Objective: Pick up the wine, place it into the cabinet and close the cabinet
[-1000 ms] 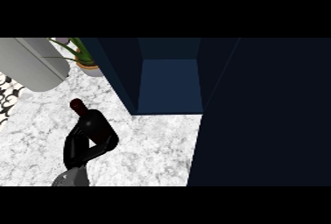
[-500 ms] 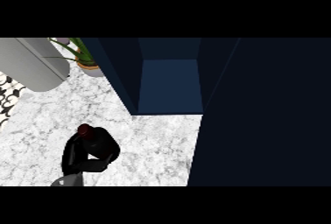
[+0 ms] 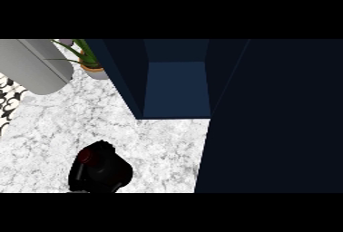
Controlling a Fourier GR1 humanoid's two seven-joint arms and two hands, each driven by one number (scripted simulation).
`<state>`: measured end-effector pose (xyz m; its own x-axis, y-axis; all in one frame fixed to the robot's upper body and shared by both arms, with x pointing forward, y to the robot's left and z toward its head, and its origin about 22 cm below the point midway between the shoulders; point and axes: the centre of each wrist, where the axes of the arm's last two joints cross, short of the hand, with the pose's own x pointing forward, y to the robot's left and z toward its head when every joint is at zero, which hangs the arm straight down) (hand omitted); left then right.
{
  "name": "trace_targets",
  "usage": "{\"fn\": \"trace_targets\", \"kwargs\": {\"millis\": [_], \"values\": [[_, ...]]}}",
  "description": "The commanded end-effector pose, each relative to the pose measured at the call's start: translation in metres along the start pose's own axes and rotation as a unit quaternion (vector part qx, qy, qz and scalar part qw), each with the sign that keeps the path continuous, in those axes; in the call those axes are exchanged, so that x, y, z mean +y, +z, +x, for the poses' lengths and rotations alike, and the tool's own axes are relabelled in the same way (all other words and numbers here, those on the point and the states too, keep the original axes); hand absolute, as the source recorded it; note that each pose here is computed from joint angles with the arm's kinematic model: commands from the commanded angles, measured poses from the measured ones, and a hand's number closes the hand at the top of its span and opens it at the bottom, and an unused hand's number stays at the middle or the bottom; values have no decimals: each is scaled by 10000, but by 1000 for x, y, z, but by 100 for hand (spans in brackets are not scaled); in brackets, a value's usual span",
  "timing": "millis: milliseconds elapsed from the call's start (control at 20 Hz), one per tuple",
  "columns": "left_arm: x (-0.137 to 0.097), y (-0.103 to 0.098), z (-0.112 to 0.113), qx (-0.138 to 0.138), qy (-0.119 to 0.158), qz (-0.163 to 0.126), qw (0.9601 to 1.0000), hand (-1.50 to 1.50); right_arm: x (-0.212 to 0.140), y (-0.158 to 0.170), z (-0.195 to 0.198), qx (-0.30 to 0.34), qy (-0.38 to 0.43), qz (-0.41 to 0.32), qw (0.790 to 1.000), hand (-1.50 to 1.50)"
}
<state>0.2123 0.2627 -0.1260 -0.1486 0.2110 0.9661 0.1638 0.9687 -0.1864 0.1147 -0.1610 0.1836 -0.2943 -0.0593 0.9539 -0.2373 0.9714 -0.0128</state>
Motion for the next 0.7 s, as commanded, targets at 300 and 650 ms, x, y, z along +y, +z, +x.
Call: {"fn": "trace_targets", "kwargs": {"millis": [300,650], "values": [[-64,-16,35,-144,238,-348,9990,150,-10,34,34,-290,-35,-4,9996,-150],[-94,-37,64,-145,185,-499,9985,150,-16,30,39,-411,-108,-35,9991,-150]]}}
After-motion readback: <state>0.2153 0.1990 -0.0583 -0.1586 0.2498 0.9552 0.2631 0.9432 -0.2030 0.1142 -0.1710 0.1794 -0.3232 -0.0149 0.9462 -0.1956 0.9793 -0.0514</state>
